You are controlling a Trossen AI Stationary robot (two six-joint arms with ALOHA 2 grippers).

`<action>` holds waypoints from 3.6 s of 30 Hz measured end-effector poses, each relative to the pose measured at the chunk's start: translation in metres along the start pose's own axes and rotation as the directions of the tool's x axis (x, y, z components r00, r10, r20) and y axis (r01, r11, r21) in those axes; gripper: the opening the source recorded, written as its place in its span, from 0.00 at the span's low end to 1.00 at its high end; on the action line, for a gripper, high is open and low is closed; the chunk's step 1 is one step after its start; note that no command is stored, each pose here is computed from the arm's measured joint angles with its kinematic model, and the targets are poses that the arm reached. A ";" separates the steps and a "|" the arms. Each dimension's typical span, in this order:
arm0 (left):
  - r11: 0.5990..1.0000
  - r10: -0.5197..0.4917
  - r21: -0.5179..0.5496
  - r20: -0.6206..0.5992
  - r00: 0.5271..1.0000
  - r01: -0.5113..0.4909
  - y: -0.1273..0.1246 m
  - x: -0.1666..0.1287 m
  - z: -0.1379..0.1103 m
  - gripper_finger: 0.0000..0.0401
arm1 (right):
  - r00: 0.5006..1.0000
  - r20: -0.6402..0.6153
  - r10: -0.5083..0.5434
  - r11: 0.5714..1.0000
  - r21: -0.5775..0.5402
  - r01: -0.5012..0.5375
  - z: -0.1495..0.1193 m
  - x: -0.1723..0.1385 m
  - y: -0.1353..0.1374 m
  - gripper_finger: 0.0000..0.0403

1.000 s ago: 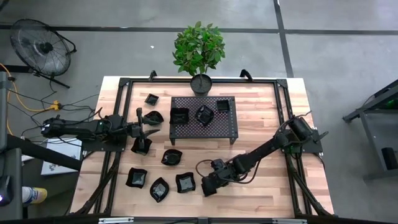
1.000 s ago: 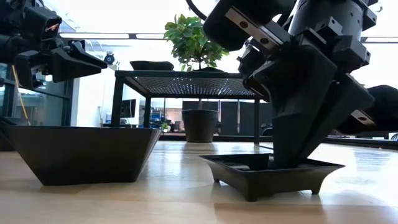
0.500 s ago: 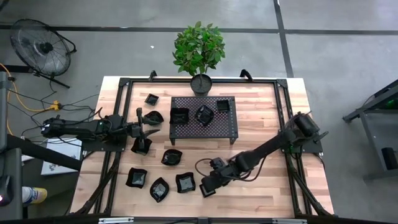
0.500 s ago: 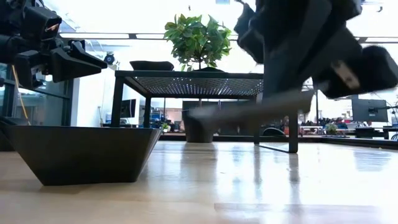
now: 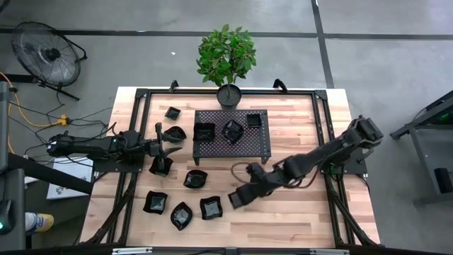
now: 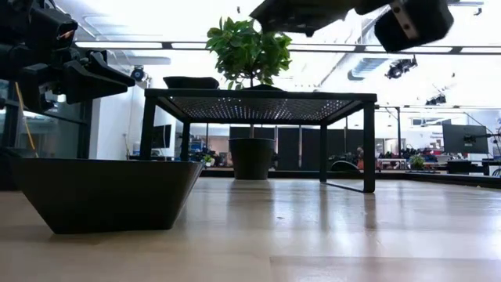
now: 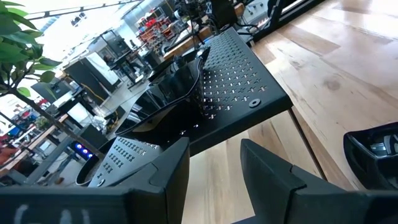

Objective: Pick & Place Mini shaped plates
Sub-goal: Stack the black square plate on top of the other black square plates on the shelf

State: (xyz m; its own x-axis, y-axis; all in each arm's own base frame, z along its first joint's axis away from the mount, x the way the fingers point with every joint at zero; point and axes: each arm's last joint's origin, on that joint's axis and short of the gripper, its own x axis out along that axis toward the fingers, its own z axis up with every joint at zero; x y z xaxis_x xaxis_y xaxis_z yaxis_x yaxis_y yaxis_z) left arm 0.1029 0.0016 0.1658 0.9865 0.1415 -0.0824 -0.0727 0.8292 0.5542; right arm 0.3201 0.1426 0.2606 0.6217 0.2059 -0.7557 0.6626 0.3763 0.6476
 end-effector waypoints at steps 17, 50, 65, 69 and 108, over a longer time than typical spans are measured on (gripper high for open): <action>1.000 0.000 0.000 0.000 1.000 0.000 0.000 0.000 0.000 0.35 | 0.952 0.292 -0.088 0.991 -0.072 0.114 0.097 -0.123 -0.041 0.01; 1.000 0.000 0.000 0.000 1.000 0.000 0.000 0.000 0.000 0.35 | 0.950 0.265 -0.165 0.986 0.048 0.158 0.223 -0.123 -0.110 0.02; 1.000 0.000 0.000 0.000 1.000 0.000 0.000 0.000 0.000 0.35 | 0.965 0.225 -0.132 0.981 -0.109 0.159 0.166 -0.138 -0.081 0.07; 1.000 0.000 0.000 0.000 1.000 0.000 0.000 0.000 0.000 0.35 | 0.966 0.222 -0.132 0.971 -0.167 0.171 0.145 -0.145 -0.074 0.07; 1.000 0.001 0.000 0.000 1.000 -0.001 0.000 0.000 0.000 0.35 | 0.921 0.170 0.352 0.892 -0.359 -0.275 0.019 -0.084 -0.155 0.04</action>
State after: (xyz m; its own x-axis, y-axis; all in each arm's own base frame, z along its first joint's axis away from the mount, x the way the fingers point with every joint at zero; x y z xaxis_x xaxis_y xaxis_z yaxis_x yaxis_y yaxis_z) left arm 0.1029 0.0017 0.1658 0.9864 0.1420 -0.0822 -0.0732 0.8293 0.5540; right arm 0.1731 0.0502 0.2258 0.8763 0.1685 -0.4513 0.2705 0.6031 0.7504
